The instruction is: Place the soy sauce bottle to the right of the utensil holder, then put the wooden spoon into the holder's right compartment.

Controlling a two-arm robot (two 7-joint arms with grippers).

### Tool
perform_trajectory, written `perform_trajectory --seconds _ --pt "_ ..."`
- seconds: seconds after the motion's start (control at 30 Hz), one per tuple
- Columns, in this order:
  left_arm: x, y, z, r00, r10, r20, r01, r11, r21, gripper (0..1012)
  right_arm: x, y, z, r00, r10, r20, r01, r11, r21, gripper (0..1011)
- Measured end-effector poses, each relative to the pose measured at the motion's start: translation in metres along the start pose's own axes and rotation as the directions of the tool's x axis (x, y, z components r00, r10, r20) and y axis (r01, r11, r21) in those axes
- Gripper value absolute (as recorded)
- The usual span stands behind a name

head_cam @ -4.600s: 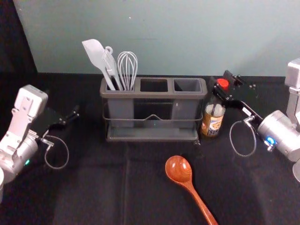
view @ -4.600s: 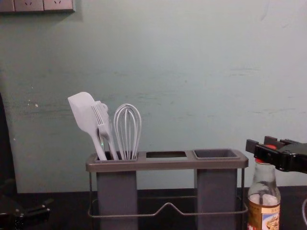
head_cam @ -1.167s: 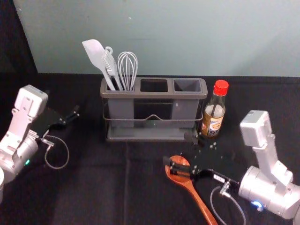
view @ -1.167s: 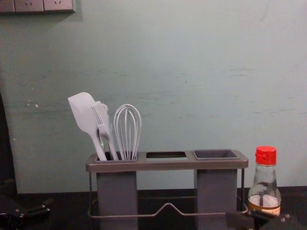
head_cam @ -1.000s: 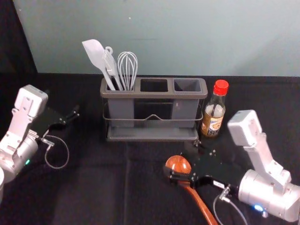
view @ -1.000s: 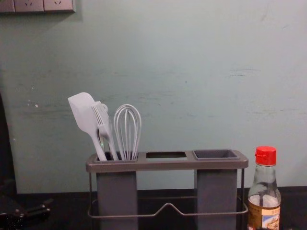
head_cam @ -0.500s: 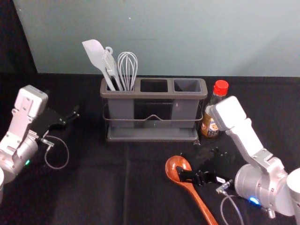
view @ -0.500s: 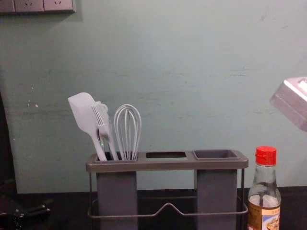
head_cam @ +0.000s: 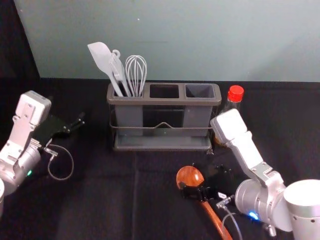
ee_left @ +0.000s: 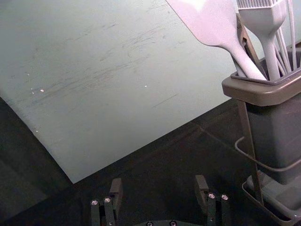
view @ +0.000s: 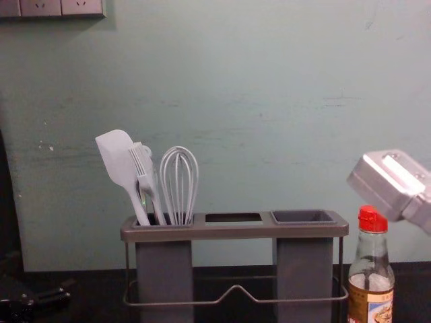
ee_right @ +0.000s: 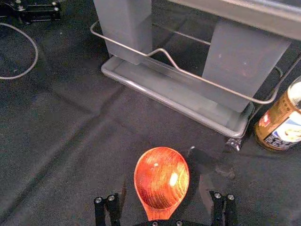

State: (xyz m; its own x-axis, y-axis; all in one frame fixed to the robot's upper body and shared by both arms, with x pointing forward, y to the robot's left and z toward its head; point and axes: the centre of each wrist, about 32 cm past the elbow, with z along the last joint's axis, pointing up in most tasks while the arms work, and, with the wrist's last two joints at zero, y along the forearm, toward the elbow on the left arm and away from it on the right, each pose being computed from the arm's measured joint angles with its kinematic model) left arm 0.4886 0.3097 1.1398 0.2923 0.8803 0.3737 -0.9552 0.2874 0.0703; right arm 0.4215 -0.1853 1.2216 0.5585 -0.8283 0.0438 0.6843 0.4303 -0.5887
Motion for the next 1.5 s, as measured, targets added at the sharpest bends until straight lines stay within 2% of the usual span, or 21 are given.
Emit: perform_trajectory --seconds 0.37,1.5 --pt "0.0 0.0 0.0 1.0 0.0 0.0 0.0 1.0 0.0 1005 -0.001 0.012 -0.005 1.0 0.022 -0.008 -0.022 1.0 -0.015 1003" --pt "0.0 0.0 0.0 1.0 0.0 0.0 0.0 1.0 0.0 1005 -0.001 0.027 -0.009 1.0 0.008 0.009 -0.008 0.999 -0.031 1003"
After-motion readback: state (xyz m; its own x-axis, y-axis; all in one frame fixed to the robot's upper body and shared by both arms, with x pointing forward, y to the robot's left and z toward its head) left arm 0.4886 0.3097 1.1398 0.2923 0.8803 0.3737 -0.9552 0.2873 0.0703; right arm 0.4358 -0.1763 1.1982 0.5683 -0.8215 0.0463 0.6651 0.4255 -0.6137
